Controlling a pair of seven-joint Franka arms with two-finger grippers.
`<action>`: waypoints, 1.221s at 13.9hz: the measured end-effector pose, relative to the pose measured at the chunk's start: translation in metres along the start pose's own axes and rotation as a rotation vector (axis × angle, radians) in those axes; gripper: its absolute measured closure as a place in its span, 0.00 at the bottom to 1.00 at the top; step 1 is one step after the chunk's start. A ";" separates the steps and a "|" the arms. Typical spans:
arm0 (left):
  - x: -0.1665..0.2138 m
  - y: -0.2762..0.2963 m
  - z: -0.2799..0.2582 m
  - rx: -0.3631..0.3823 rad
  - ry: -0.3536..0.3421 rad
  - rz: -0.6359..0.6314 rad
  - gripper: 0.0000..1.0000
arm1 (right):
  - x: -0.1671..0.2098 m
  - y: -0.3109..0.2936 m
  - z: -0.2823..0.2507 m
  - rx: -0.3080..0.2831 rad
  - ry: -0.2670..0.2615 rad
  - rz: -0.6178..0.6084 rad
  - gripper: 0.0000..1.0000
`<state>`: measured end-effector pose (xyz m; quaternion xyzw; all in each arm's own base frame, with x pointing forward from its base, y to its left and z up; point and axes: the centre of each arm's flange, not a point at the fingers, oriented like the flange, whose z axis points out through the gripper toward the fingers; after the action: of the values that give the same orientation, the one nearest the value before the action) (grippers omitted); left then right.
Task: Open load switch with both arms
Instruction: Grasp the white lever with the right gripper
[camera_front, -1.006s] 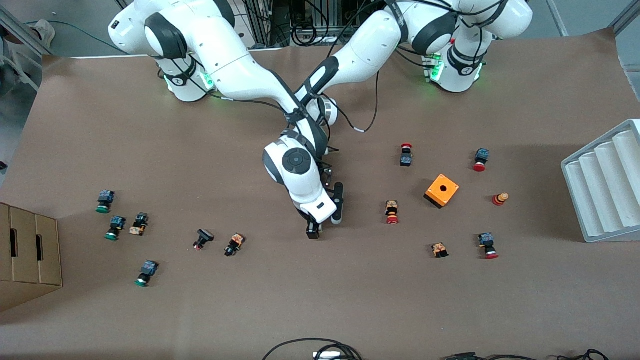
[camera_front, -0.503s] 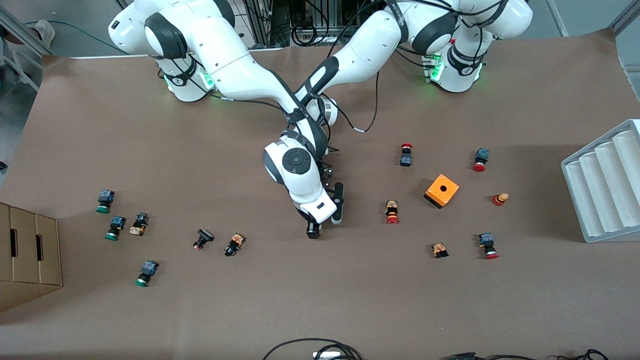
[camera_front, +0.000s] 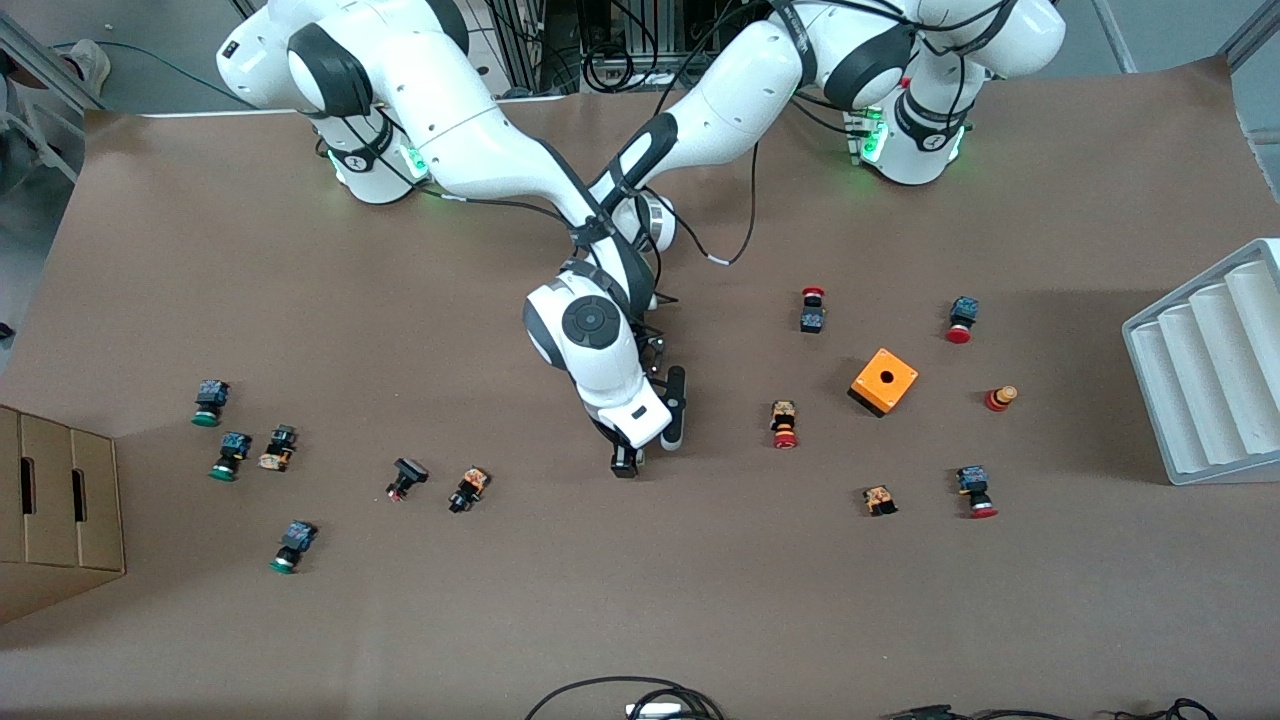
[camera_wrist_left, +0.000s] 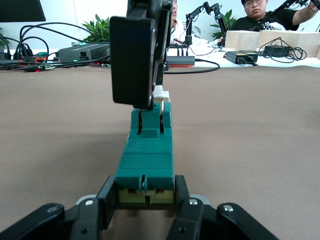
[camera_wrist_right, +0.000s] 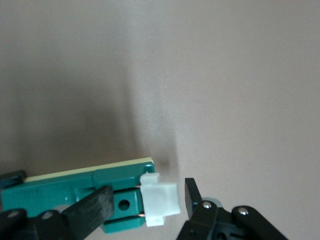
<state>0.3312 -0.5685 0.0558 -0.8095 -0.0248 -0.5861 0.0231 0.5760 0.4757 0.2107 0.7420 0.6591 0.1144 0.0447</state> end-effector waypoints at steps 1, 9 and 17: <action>0.000 0.000 0.000 0.000 0.000 0.000 0.48 | 0.000 0.001 -0.001 -0.002 0.000 0.001 0.35; 0.000 0.000 0.000 0.000 0.000 0.000 0.48 | -0.002 0.001 0.000 -0.001 -0.002 0.002 0.37; 0.000 0.000 0.000 0.000 0.000 0.000 0.48 | -0.002 -0.001 0.001 0.011 -0.011 0.001 0.46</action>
<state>0.3312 -0.5685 0.0558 -0.8095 -0.0248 -0.5862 0.0231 0.5752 0.4737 0.2095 0.7433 0.6590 0.1065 0.0442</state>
